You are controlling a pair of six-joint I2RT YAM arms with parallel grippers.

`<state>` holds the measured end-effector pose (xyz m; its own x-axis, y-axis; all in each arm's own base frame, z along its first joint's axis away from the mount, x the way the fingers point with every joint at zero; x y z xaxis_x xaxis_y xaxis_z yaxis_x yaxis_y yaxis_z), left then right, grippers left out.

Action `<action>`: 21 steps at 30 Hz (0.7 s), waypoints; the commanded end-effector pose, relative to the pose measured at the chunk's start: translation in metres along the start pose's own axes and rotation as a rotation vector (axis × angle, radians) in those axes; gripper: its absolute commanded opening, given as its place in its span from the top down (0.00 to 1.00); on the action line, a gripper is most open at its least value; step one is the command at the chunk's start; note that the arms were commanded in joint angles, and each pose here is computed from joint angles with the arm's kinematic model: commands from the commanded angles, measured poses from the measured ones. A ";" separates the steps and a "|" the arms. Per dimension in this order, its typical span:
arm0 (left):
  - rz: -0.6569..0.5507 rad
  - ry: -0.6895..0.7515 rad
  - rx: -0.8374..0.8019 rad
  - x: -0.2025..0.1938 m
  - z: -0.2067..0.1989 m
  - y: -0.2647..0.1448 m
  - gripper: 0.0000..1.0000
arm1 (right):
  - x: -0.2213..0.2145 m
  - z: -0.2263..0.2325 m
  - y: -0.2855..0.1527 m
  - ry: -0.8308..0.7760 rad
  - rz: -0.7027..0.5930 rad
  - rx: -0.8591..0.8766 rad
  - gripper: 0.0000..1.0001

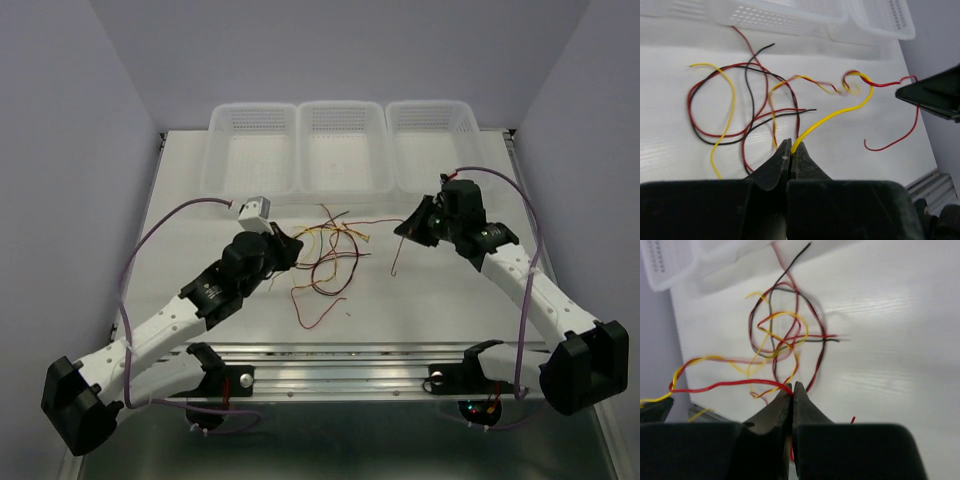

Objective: Untangle the cables

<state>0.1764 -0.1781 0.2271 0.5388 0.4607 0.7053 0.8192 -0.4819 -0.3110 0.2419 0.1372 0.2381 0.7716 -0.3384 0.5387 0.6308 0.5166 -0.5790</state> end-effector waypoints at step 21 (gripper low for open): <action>-0.596 -0.272 0.526 0.221 0.004 -0.072 1.00 | 0.088 -0.058 -0.105 -0.016 -0.630 -0.817 0.99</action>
<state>0.2362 -0.0640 0.3702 0.0552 0.7435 0.6664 0.9299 0.2048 -0.3056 0.2495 0.0307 0.2691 0.4084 -0.3880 0.8262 0.7890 -0.3051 -0.5333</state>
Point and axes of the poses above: each gripper's point midway between its finger pads, its own y axis out along the fingers, its own z axis along the line the jaws close on, x = y × z, the point moved 9 cm from there along -y, back along the fingers, and after that the axes turned 7 degrees about -y, right-handed, at the moved point
